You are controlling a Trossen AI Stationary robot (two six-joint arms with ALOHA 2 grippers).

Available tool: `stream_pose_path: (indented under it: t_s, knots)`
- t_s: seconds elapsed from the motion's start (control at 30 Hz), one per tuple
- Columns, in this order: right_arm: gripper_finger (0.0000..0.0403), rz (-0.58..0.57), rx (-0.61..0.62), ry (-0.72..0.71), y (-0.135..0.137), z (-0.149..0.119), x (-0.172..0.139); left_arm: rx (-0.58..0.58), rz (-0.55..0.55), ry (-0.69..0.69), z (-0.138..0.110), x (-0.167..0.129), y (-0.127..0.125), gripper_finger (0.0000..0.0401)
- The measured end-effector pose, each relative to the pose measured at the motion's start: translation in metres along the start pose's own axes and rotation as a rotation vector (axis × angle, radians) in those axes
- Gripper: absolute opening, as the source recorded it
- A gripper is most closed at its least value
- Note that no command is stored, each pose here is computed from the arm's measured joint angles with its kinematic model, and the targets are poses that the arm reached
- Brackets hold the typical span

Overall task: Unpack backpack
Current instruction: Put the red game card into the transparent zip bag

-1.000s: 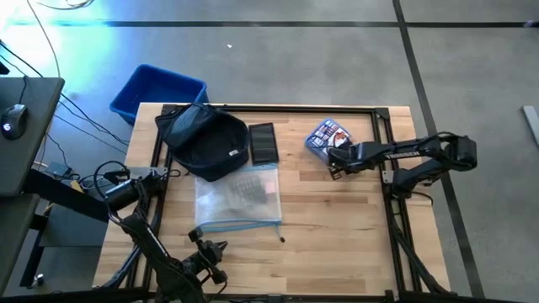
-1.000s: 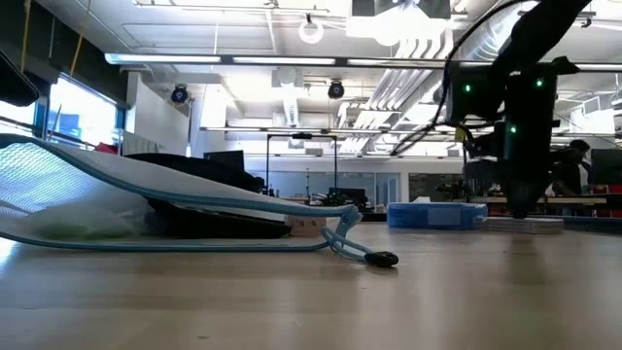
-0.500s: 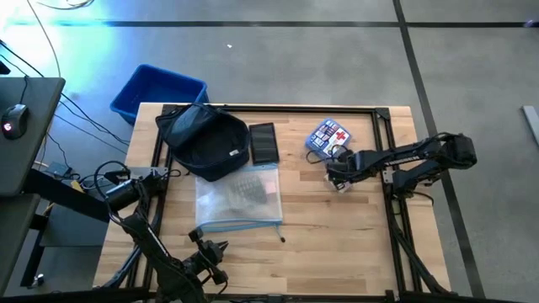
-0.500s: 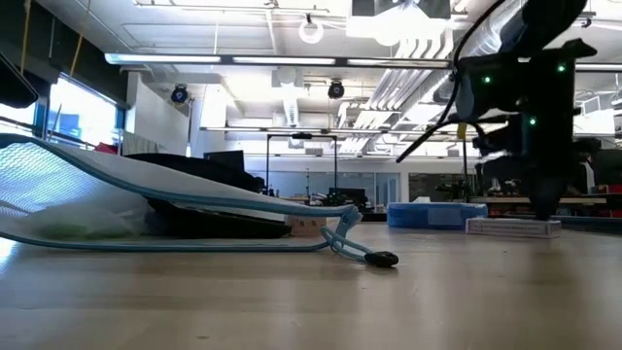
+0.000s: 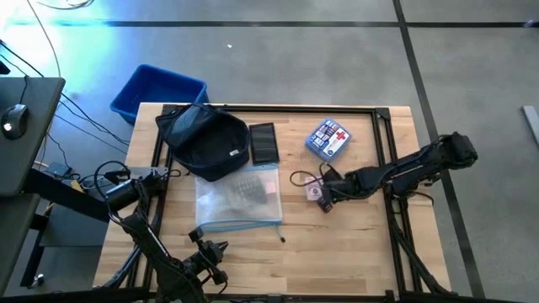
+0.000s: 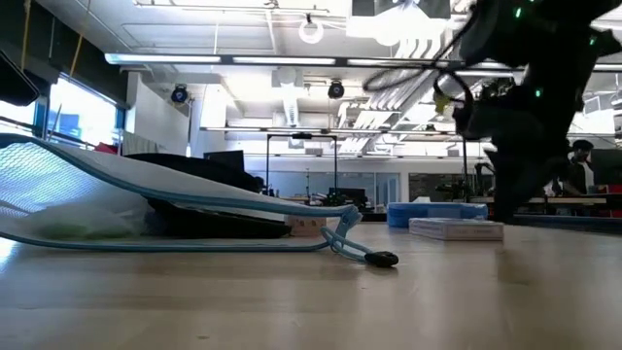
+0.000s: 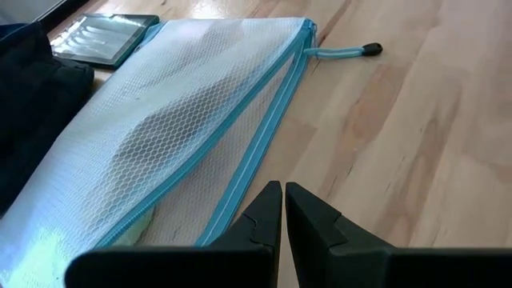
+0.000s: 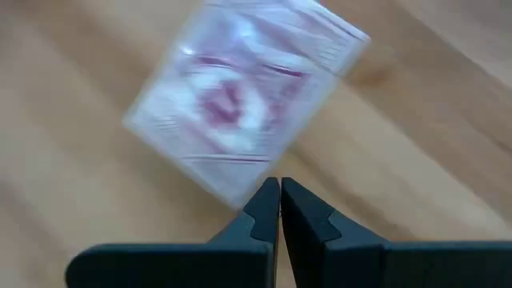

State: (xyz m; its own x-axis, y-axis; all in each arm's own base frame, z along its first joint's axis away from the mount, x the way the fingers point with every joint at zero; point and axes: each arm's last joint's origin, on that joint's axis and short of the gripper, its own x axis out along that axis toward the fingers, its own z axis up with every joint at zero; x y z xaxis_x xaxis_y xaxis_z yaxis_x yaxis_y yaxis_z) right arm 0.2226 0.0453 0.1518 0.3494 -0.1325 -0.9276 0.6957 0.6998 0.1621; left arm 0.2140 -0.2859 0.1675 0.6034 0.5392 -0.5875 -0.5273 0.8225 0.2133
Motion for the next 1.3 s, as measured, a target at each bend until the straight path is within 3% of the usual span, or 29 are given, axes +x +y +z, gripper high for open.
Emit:
stream_pose_path:
  t_s: [0.13,0.27,0.37,0.47,0.77,0.9,1.13,1.3]
  knots:
    - [0.0,0.11,-0.15,0.016,0.019,-0.001,-0.011,-0.001,0.0,-0.002,0.0,0.0,0.0,0.0]
    - [0.0001,0.211,-0.387,-0.002,0.031,-0.003,-0.016,-0.001,-0.001,-0.001,0.0,0.0,0.0,0.0]
    - [0.0014,0.177,-0.269,-0.028,0.028,0.002,-0.014,-0.004,-0.002,-0.001,0.0,0.0,0.0,0.0]
    - [0.0055,0.14,-0.121,-0.023,0.021,0.01,-0.012,-0.005,-0.004,-0.001,0.0,0.0,0.0,0.0]
    - [0.0283,0.124,0.033,0.024,0.01,0.024,-0.003,-0.01,-0.006,0.006,0.0,0.0,-0.001,0.0]
    - [0.0348,0.074,0.132,0.016,0.008,0.026,0.004,-0.019,-0.018,0.015,-0.001,-0.001,-0.002,0.0]
    - [0.0349,-0.094,0.112,0.119,0.003,0.013,0.025,-0.029,-0.03,0.031,-0.002,-0.002,-0.004,0.0]
    - [0.0329,-0.199,0.003,0.211,0.008,0.003,0.012,-0.024,-0.049,0.033,-0.002,-0.002,-0.006,0.0]
